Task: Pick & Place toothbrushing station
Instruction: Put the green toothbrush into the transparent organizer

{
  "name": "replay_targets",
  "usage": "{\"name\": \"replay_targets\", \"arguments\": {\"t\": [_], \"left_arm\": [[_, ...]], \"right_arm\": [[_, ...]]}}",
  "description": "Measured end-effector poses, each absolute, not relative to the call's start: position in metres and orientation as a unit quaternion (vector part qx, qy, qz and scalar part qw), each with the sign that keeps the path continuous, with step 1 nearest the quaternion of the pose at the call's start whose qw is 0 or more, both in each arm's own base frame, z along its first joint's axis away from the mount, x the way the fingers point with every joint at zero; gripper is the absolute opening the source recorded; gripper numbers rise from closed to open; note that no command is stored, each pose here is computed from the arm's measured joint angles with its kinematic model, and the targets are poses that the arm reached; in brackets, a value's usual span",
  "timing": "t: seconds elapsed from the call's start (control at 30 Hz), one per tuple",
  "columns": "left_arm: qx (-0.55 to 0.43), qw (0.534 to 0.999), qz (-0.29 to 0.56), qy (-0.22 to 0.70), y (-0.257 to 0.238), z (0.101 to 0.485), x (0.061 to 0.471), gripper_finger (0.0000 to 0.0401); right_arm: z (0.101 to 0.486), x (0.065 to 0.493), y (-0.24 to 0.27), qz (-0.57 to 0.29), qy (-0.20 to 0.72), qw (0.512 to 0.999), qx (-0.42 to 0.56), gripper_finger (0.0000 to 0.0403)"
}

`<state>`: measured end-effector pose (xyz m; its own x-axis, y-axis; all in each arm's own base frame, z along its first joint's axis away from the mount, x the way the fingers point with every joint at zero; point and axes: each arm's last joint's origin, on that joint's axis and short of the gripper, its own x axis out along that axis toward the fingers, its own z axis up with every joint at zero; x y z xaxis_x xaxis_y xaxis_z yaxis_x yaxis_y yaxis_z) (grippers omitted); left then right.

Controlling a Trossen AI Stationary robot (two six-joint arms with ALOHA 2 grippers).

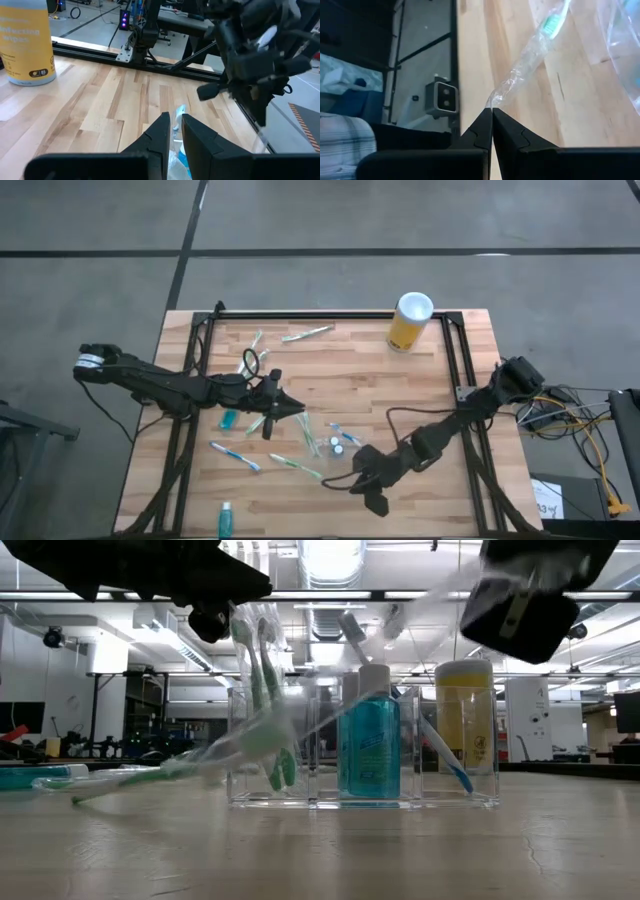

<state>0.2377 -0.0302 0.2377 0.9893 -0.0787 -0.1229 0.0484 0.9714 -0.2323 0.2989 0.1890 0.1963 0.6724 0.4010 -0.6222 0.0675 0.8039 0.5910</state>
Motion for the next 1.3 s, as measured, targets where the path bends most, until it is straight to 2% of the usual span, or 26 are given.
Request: {"name": "replay_targets", "arguments": {"t": [0.43,1.3], "left_arm": [[-0.114,0.99,-0.03,0.08,-0.03,0.235,0.237,0.0053],[-0.114,0.99,-0.03,0.079,-0.03,0.235,0.237,0.0053]], "right_arm": [[0.161,0.318,0.202,0.085,0.43,0.851,0.29,0.0008],[0.165,0.321,0.205,0.097,0.433,0.841,0.308,0.0009]]}}
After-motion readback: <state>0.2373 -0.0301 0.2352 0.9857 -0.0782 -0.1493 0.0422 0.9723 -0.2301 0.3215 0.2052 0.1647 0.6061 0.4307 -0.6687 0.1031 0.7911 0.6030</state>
